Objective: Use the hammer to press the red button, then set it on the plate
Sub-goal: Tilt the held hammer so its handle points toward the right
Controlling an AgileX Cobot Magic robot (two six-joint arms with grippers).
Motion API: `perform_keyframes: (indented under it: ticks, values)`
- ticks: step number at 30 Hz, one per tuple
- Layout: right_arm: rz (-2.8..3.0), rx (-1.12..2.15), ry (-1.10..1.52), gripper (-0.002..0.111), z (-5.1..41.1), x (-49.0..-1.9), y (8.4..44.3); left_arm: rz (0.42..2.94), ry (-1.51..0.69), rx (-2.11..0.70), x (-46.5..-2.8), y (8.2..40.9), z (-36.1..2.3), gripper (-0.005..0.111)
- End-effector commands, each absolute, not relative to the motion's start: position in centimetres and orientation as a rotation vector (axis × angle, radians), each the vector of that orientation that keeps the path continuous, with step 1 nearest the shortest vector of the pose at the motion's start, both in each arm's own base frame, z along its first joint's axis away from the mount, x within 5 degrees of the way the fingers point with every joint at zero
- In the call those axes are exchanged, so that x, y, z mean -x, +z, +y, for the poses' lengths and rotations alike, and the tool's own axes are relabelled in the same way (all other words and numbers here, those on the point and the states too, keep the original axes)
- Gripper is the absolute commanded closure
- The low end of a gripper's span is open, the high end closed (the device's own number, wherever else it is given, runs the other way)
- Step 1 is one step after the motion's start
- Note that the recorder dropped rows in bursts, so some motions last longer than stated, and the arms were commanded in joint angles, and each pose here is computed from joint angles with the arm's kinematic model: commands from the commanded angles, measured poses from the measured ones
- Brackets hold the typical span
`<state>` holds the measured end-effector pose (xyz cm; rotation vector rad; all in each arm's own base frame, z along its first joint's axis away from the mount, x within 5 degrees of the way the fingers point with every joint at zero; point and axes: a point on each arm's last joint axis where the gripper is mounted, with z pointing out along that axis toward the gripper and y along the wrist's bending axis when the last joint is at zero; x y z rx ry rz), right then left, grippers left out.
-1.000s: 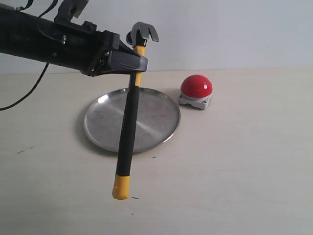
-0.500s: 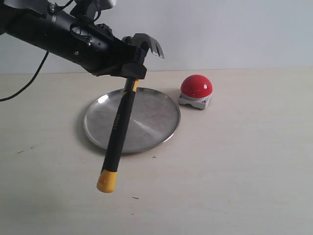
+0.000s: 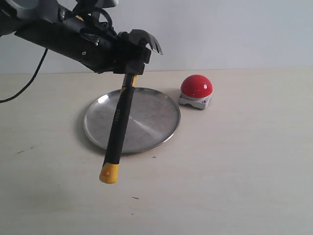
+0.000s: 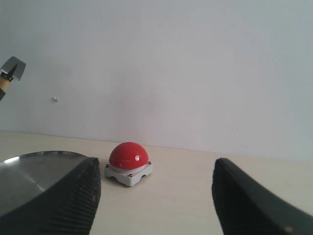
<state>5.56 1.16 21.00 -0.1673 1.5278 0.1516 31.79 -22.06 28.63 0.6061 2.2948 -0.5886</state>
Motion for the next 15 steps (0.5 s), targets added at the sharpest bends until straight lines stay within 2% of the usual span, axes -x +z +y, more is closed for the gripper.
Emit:
perform_keyframes:
  ticks: [1,4,6,10,15]
  values:
    - [1.514,0.177,0.143,0.045,1.2,-5.5,21.0,2.131,-0.515,-0.388,-32.0,30.8,-23.3,0.107]
    - [1.514,0.177,0.143,0.045,1.2,-5.5,21.0,2.029,-0.624,-0.344,-31.3,30.9,-25.0,0.107]
    - [1.515,0.175,0.145,0.045,1.2,-5.5,21.0,1.973,-0.727,-0.258,-31.1,29.9,-25.0,0.107]
    - [1.515,0.173,0.147,0.045,1.2,-5.5,21.0,1.781,-1.139,-0.059,-29.3,27.0,-24.5,0.107]
    - [1.515,0.173,0.147,0.045,1.2,-5.5,21.0,1.602,-1.518,0.011,-27.3,26.4,-23.5,0.107]
